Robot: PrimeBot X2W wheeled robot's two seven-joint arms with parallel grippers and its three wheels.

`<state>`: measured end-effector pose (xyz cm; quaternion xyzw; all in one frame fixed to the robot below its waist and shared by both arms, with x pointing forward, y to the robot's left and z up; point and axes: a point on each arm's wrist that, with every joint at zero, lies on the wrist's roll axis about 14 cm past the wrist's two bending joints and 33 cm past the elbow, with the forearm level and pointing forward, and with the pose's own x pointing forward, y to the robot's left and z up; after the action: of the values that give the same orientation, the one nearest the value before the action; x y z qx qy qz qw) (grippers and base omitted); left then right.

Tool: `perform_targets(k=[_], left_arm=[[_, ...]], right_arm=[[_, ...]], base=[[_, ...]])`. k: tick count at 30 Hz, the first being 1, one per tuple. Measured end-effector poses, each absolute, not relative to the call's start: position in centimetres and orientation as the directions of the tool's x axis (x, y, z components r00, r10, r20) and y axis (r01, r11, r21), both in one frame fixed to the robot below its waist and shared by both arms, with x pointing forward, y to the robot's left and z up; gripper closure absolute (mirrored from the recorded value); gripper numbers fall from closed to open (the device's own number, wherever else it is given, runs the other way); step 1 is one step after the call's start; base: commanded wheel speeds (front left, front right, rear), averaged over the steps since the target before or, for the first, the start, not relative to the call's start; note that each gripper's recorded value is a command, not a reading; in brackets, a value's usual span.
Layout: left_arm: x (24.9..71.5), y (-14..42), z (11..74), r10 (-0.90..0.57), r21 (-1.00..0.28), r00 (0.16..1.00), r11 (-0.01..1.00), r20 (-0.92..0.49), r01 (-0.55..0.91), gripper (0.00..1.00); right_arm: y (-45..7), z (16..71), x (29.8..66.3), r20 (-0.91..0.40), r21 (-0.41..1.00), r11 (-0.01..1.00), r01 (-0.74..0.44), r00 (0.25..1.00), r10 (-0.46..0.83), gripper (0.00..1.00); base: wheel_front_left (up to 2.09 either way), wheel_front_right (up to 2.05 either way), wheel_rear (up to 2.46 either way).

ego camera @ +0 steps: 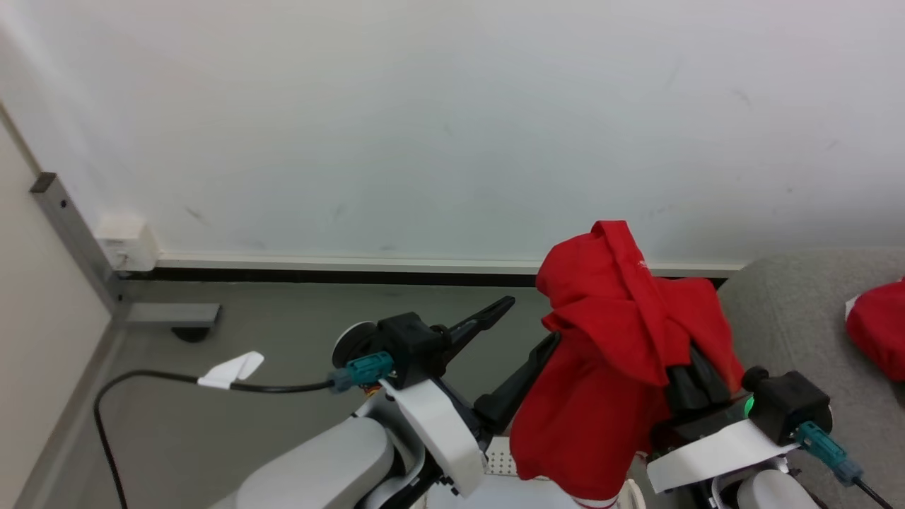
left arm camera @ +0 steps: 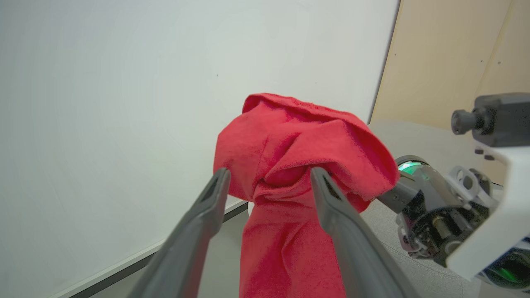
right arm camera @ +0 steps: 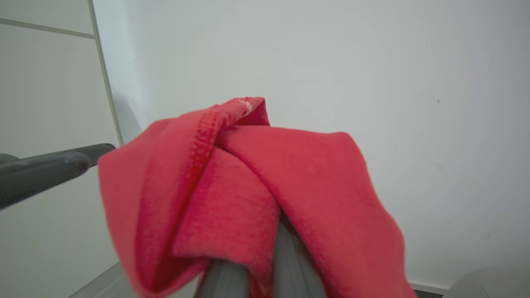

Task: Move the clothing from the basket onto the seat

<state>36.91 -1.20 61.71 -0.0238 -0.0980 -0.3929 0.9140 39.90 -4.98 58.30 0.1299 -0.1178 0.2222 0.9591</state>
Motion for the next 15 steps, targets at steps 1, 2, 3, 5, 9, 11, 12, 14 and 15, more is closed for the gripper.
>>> perform_targets(k=[1,2,3,5,9,11,12,14,15], left_arm=[[36.9,-1.6,61.4,-0.724,0.032,0.661,0.679,0.195,0.734,0.0],[36.9,-2.1,61.3,-0.734,0.032,0.65,0.667,0.196,0.744,0.0],[36.8,-2.6,61.3,-0.746,0.032,0.635,0.652,0.2,0.757,0.0],[36.6,-3.9,61.4,-0.772,0.032,0.601,0.62,0.207,0.784,0.0],[36.1,-6.4,61.0,-0.821,0.053,0.53,0.551,0.211,0.833,0.0],[35.8,-7.6,60.6,-0.842,0.047,0.498,0.517,0.208,0.855,0.0],[35.7,-8.2,60.5,-0.852,0.047,0.479,0.499,0.211,0.866,0.0],[35.4,-9.4,60.3,-0.87,0.045,0.446,0.464,0.211,0.884,0.0],[35.2,-10.0,60.1,-0.878,0.044,0.431,0.449,0.209,0.892,0.0]], right_arm=[[-5.9,58.4,40.0,0.288,0.193,0.88,-0.434,0.882,0.372,1.0],[-7.0,58.6,40.1,0.293,0.189,0.893,-0.409,0.891,0.346,1.0],[-8.2,58.8,40.1,0.3,0.184,0.906,-0.382,0.899,0.318,1.0],[-10.6,59.3,40.1,0.318,0.183,0.928,-0.323,0.913,0.255,1.0],[-15.0,60.3,39.3,0.351,0.192,0.958,-0.214,0.926,0.137,1.0],[-17.0,60.7,38.7,0.363,0.187,0.969,-0.164,0.928,0.087,1.0],[-18.0,60.9,38.4,0.37,0.186,0.973,-0.136,0.927,0.059,1.0],[-19.9,61.4,37.6,0.385,0.185,0.979,-0.086,0.923,0.008,1.0],[-20.7,61.5,37.1,0.389,0.184,0.981,-0.063,0.921,-0.014,1.0]], base=[[0.0,0.0,0.0],[0.0,0.0,0.0],[0.0,0.0,0.0],[0.0,0.0,0.0],[0.0,0.0,0.0],[0.0,0.0,0.0],[0.0,0.0,0.0],[0.0,0.0,0.0],[0.0,0.0,0.0]])
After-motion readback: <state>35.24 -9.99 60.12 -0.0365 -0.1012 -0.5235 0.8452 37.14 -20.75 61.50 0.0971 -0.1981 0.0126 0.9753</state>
